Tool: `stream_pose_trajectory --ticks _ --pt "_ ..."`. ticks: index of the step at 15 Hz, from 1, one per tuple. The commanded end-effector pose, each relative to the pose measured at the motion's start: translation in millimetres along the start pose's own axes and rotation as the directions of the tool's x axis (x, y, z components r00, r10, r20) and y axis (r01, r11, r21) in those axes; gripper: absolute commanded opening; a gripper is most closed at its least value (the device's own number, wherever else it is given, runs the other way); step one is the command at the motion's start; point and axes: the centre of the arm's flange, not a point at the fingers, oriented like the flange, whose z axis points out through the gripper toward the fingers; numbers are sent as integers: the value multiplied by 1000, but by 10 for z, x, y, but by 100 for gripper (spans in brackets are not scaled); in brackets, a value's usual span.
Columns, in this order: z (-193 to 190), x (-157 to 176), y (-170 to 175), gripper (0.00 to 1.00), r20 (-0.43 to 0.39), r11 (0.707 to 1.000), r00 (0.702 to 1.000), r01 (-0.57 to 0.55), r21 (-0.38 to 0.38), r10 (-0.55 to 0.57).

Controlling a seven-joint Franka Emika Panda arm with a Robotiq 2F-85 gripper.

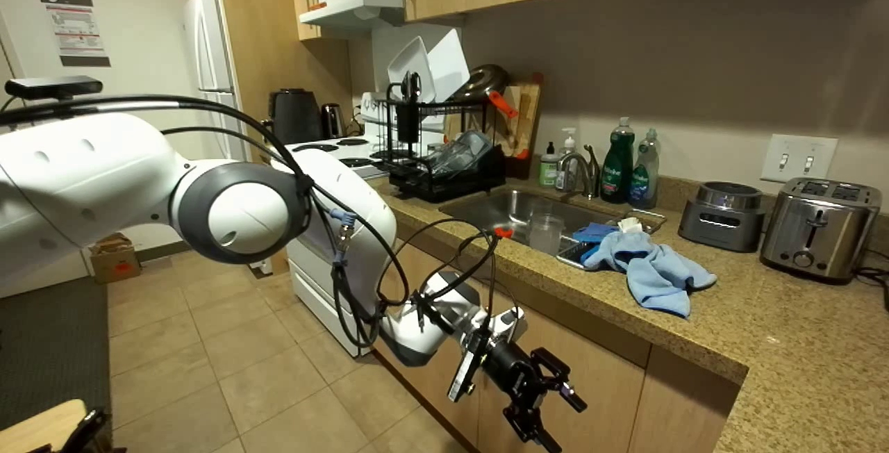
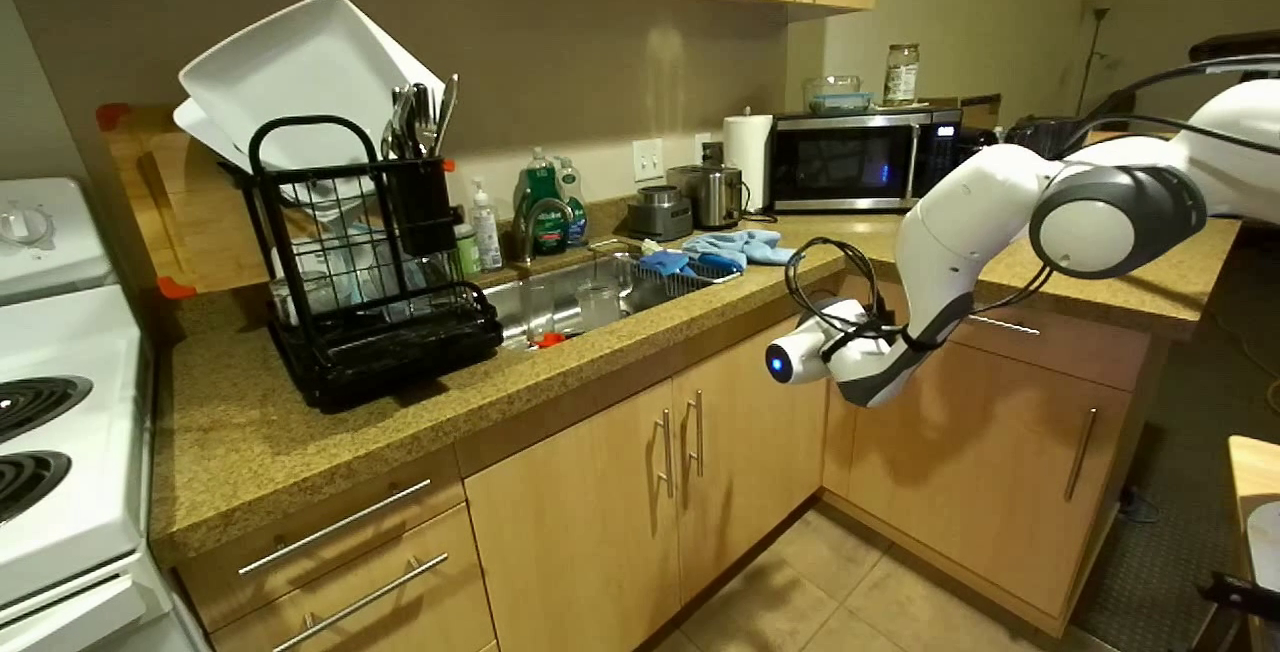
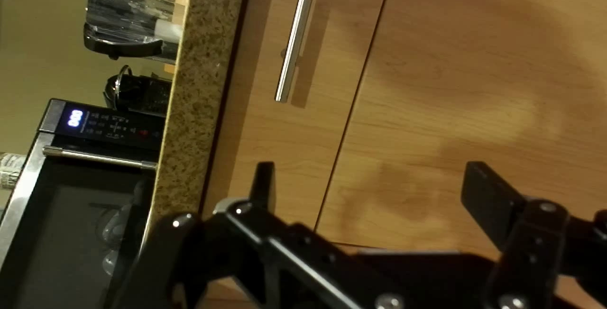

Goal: Pull open the top rightmost drawer fully

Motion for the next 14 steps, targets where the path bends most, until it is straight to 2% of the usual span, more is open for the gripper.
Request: stream_pose_trajectory --ticks 1,5,8,10,11,14 --pt "242 166 -108 100 59 997 995 76 11 -76" --pt "479 230 -225 100 121 991 984 130 25 -132" --pt "632 268 -189 100 154 987 975 155 52 -161" --pt "636 229 -22 100 143 984 975 159 82 -169" --pt "599 96 -165 100 134 990 981 135 41 -139" --pt "621 145 -51 100 134 990 981 134 52 -140"
